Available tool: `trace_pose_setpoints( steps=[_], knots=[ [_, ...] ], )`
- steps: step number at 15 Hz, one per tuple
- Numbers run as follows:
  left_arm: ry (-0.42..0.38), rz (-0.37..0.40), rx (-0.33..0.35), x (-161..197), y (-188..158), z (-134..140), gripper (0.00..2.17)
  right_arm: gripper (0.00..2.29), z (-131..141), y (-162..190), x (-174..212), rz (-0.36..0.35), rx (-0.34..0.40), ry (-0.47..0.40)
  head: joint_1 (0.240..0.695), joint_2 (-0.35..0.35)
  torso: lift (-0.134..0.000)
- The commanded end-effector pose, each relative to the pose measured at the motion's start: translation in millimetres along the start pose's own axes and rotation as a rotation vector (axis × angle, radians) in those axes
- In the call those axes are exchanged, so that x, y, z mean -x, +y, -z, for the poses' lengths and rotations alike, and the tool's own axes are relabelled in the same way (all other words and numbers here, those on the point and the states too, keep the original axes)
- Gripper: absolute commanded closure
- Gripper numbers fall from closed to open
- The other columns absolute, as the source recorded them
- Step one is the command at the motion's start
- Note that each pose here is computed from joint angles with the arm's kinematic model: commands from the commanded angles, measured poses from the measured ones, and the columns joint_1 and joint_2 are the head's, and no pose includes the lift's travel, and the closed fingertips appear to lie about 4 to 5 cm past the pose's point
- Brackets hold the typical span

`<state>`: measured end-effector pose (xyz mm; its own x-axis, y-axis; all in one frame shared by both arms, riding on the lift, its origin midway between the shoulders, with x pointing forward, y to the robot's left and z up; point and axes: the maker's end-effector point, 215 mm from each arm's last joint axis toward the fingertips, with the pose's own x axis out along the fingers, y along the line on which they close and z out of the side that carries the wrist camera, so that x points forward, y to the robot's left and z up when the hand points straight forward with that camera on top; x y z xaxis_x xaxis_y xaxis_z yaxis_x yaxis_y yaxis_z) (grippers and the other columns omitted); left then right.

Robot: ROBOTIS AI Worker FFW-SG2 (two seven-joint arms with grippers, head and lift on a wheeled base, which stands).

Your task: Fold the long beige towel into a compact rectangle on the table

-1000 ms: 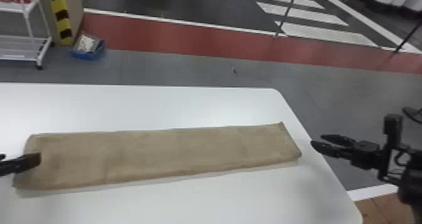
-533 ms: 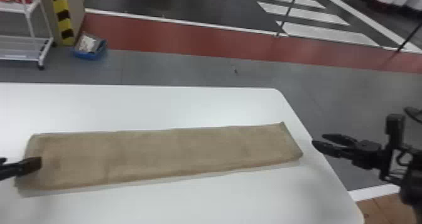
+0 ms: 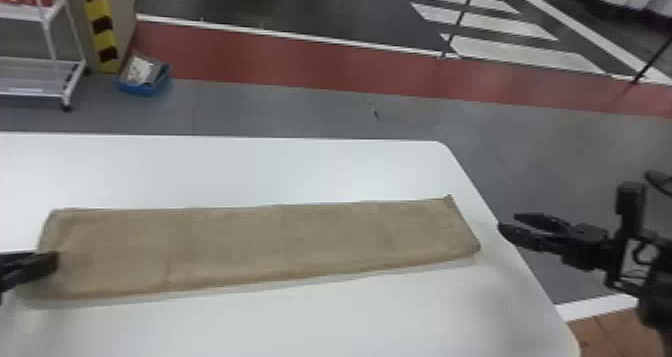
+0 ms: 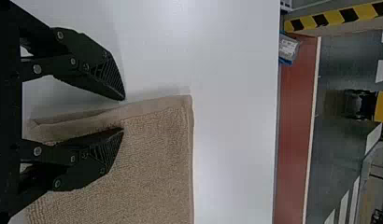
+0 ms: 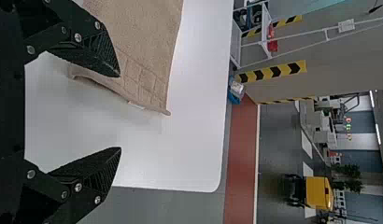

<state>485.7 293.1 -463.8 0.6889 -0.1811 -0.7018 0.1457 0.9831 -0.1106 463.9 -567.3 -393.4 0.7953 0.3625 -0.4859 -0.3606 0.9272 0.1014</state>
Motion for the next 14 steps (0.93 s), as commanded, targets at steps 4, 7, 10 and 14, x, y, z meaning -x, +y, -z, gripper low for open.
trace_pose_setpoints(
  steps=[4,7,10,14],
  knots=[
    [-0.005,-0.002,0.004,1.2,1.5,-2.5,1.36,0.38,0.2,0.8,-0.1,-0.001,-0.005,-0.008,0.695,-0.312,-0.124],
    [-0.028,0.015,0.012,6.8,-2.8,-12.8,1.36,0.38,-4.5,3.1,-0.6,-0.005,-0.014,-0.022,0.695,-0.309,-0.124],
    [-0.050,0.055,0.043,14.6,-8.0,-22.8,1.36,0.38,-5.5,7.9,-2.7,-0.012,-0.017,-0.025,0.695,-0.308,-0.124],
    [-0.090,0.119,0.094,24.2,-17.3,-43.1,1.36,0.38,-14.5,16.0,-6.9,-0.022,-0.010,-0.035,0.695,-0.306,-0.124]
  ],
)
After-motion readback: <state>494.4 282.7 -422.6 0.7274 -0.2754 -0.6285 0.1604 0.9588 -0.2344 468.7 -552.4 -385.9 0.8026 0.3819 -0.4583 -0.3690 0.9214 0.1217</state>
